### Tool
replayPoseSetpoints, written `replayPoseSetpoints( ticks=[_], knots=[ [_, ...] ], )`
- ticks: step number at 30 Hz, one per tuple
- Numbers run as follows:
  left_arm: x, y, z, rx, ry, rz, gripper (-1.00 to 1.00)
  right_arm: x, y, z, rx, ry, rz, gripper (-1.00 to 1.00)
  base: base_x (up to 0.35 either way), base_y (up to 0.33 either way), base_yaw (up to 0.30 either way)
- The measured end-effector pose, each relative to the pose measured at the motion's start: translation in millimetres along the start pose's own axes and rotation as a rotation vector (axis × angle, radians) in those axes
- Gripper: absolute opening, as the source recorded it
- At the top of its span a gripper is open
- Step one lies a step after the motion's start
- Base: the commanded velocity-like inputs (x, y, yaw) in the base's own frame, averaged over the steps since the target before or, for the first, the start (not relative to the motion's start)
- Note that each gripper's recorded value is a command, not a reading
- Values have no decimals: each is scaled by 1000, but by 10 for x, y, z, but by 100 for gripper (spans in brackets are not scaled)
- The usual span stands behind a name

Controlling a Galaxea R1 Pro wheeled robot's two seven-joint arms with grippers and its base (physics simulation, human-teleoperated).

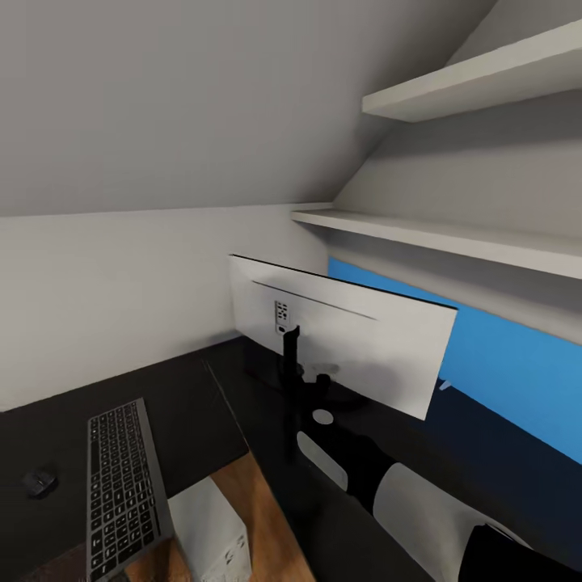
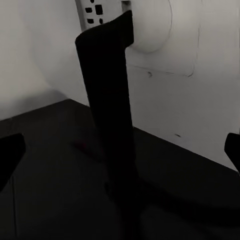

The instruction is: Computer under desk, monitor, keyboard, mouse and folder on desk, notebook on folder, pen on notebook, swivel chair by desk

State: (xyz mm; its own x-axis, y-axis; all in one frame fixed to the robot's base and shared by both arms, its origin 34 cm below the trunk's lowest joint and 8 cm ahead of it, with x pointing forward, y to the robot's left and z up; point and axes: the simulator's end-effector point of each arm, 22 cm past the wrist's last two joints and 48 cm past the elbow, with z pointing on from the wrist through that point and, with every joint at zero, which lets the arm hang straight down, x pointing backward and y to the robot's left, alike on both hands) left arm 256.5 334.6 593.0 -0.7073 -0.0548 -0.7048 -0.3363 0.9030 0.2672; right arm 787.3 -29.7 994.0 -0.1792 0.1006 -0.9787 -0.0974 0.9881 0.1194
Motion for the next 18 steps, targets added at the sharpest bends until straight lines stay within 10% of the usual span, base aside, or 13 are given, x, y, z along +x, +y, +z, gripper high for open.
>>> replayPoseSetpoints(
  ticks=[11,18],
  knots=[
    [0,-1,0,0,0,0,100,341,-86,21,47,43,-26,100,0,0,216],
    [-1,-2,0,1,0,0,100,180,-308,35,68,-121,-105,100,0,0,19]
  ],
)
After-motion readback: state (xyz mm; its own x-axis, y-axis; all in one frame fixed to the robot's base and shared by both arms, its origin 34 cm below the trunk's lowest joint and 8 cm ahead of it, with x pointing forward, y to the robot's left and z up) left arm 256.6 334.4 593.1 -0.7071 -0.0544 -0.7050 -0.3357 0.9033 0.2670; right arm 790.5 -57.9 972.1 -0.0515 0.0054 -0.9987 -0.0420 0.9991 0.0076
